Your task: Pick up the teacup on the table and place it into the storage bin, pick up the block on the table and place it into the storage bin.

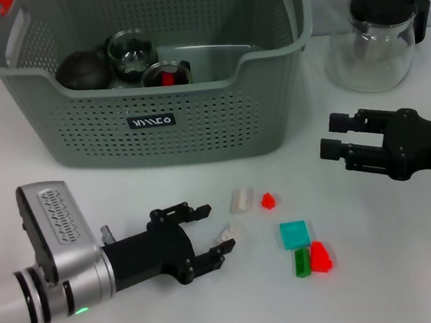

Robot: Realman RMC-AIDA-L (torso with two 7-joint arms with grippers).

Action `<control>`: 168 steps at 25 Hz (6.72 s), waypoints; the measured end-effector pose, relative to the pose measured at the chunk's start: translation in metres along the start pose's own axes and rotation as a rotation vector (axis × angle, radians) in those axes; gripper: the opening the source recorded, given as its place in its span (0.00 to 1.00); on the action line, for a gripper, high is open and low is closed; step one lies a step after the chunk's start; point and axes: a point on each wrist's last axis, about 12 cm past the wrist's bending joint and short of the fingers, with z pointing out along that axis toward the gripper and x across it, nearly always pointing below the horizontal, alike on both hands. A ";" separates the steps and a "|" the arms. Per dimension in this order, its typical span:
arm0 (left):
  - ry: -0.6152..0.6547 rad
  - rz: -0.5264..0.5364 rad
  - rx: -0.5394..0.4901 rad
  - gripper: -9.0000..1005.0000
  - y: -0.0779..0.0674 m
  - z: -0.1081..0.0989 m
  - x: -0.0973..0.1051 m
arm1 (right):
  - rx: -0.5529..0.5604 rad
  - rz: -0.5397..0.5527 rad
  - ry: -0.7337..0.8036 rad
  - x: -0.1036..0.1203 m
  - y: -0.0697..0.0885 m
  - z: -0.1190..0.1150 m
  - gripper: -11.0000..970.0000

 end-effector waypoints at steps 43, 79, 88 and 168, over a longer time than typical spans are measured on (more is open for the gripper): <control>0.018 -0.039 -0.043 0.65 0.000 0.003 0.005 | 0.003 0.010 0.001 0.004 0.002 -0.004 0.66; 0.058 -0.021 -0.032 0.40 0.000 0.007 0.007 | 0.002 0.004 0.001 0.002 0.001 -0.002 0.66; 0.048 -0.015 -0.010 0.29 -0.001 0.009 0.004 | 0.001 0.005 0.000 0.002 0.001 -0.003 0.66; -0.198 -0.152 0.030 0.66 0.011 -0.097 -0.025 | -0.045 -0.123 1.018 -0.087 0.014 0.069 0.66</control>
